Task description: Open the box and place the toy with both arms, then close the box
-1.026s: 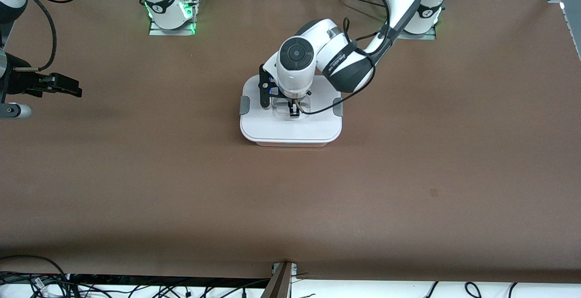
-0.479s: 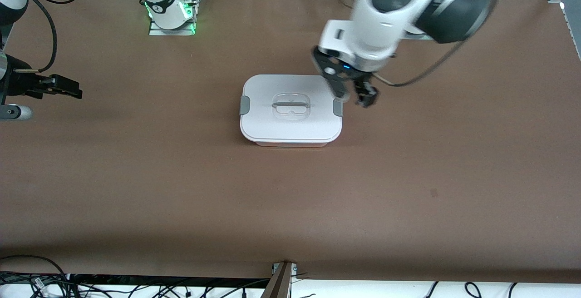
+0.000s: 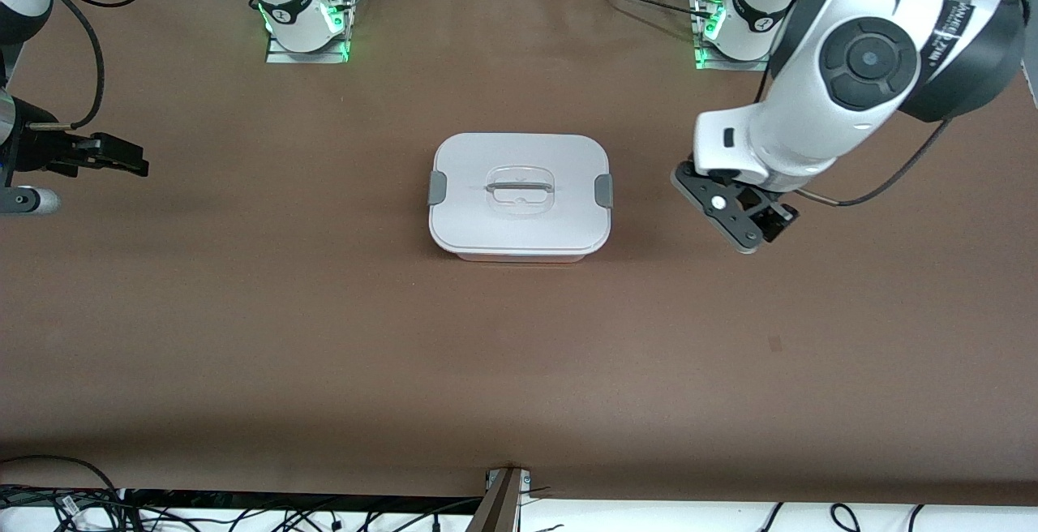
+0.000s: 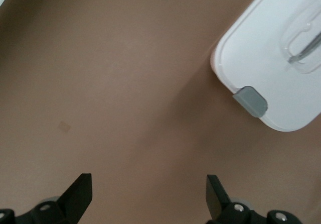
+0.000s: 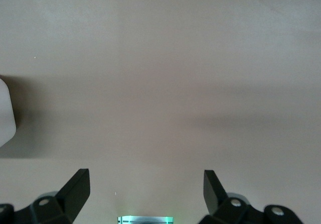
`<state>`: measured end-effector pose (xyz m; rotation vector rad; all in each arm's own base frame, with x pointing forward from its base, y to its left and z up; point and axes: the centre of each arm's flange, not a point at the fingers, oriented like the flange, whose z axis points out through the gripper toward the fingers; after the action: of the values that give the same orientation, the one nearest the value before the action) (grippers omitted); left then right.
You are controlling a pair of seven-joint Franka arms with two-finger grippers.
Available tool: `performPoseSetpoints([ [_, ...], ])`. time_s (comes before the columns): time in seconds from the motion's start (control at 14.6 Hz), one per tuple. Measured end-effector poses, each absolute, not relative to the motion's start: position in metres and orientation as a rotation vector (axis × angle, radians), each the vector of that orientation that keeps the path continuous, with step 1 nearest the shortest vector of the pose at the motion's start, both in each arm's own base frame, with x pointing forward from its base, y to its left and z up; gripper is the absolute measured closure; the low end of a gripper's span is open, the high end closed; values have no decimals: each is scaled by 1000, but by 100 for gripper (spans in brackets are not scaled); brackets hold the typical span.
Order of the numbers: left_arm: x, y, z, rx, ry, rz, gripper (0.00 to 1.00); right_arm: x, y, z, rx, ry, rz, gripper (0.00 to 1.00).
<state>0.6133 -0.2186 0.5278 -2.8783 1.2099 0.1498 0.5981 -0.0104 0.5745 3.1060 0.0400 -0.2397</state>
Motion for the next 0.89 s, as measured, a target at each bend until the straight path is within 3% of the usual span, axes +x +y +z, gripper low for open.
performPoseSetpoints([
  [0.27, 628, -175, 527, -2999, 832, 148, 0, 598, -10, 574, 3106, 40, -240, 0],
  [0.55, 628, -104, 570, -3089, 442, -5, 0, 598, -10, 574, 3106, 42, -240, 0],
  [0.68, 615, -61, 584, -3137, 305, -161, 0, 598, -10, 574, 3106, 42, -240, 0],
  [0.89, 577, -27, 581, -3146, 211, -206, 0, 598, -10, 574, 3106, 42, -240, 0],
])
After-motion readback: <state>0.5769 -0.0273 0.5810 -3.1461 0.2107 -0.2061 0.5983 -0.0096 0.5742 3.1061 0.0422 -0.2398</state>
